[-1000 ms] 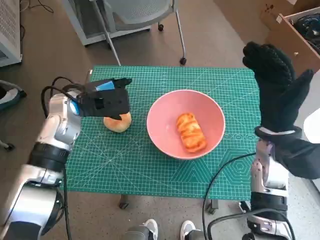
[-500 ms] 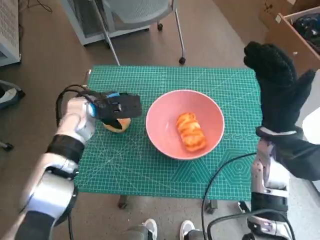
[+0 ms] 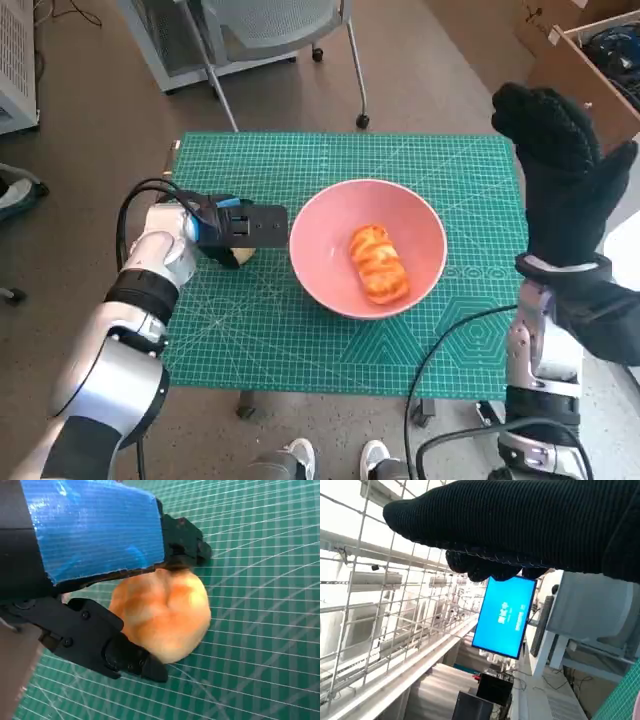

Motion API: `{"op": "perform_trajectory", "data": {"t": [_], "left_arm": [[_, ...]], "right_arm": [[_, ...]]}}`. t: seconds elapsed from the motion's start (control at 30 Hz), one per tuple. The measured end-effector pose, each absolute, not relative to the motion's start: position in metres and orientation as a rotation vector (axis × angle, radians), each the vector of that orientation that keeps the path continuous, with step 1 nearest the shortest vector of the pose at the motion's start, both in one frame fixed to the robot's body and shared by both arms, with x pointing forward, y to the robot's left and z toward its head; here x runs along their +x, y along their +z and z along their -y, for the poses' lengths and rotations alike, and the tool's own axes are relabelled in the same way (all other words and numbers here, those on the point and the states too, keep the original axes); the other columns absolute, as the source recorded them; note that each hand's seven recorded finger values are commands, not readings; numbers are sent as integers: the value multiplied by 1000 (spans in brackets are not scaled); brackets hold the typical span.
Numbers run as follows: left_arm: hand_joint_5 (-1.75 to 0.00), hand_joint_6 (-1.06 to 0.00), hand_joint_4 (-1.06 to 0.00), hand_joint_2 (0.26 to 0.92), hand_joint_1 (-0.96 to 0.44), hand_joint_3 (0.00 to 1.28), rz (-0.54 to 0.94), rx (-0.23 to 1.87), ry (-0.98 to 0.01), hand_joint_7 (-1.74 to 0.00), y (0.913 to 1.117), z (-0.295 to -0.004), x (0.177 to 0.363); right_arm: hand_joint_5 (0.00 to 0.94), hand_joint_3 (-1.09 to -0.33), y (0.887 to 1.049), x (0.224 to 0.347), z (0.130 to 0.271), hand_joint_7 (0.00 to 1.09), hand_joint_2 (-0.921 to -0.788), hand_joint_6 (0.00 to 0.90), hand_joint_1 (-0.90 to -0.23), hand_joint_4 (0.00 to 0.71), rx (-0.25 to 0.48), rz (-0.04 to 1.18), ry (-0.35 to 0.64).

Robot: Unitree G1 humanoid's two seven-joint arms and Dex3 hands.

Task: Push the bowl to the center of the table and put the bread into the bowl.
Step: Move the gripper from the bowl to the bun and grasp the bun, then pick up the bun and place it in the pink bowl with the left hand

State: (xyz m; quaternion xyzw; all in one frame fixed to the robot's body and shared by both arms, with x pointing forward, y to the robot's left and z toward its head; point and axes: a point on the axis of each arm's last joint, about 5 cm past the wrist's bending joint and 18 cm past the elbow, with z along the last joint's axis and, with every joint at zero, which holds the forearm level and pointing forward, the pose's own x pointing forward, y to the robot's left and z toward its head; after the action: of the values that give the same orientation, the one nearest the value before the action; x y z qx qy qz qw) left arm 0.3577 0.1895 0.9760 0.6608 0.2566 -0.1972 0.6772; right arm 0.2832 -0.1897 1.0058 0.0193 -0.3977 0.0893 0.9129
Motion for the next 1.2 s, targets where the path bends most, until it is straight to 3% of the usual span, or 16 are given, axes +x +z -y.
{"op": "perform_trajectory", "data": {"t": [0.03, 0.13, 0.23, 0.3, 0.6, 0.83, 0.9, 0.97, 1.03, 1.1, 1.2], "left_arm": [[-558, -649, -561, 905, -102, 10, -579, 1486, -441, -225, 976, -190, 358], [-1005, -564, -640, 915, -34, 84, -578, 1487, -431, -896, 976, -190, 358], [-1079, -549, -679, 919, -11, 96, -571, 1484, -416, -1163, 977, -190, 358], [-1077, -548, -690, 920, -6, 97, -559, 1480, -405, -1242, 979, -190, 358], [-1127, -583, -712, 920, 1, 76, -429, 1399, -367, -1224, 993, -193, 361], [-1171, -610, -699, 919, 1, 73, -190, 1354, -316, -1170, 1035, -186, 361], [-1200, -634, -678, 918, 1, 73, -125, 1345, -308, -1141, 1045, -184, 359], [-1172, -646, -602, 919, 2, 105, -58, 1324, -305, -1228, 1053, -182, 355], [-1219, -604, -577, 920, 2, 129, 1, 1308, -307, -1252, 1060, -180, 351], [-1163, -632, -556, 920, 2, 131, 59, 1290, -311, -1296, 1064, -177, 346], [-1101, -647, -620, 917, 3, 100, 141, 1249, -325, -1282, 1068, -172, 337]], "right_arm": [[0, -599, 1006, 283, 190, 629, -921, 131, -500, 371, 40, 819, 184], [0, -599, 1005, 283, 190, 629, -921, 131, -500, 371, 39, 818, 183], [0, -599, 1005, 283, 190, 630, -921, 131, -499, 371, 40, 818, 183], [0, -599, 1005, 283, 190, 630, -921, 131, -499, 371, 40, 817, 183], [0, -602, 1005, 283, 190, 633, -921, 135, -493, 370, 40, 815, 182], [0, -602, 1005, 282, 189, 636, -921, 134, -496, 370, 40, 815, 187], [0, -601, 1005, 282, 189, 637, -921, 134, -497, 370, 41, 815, 187], [0, -601, 1005, 282, 189, 637, -921, 133, -496, 370, 41, 816, 187], [0, -601, 1005, 282, 189, 637, -921, 132, -496, 370, 41, 816, 187], [0, -601, 1005, 283, 189, 637, -921, 131, -497, 370, 41, 817, 188], [0, -601, 1006, 283, 189, 638, -921, 133, -497, 370, 41, 818, 188]]}}
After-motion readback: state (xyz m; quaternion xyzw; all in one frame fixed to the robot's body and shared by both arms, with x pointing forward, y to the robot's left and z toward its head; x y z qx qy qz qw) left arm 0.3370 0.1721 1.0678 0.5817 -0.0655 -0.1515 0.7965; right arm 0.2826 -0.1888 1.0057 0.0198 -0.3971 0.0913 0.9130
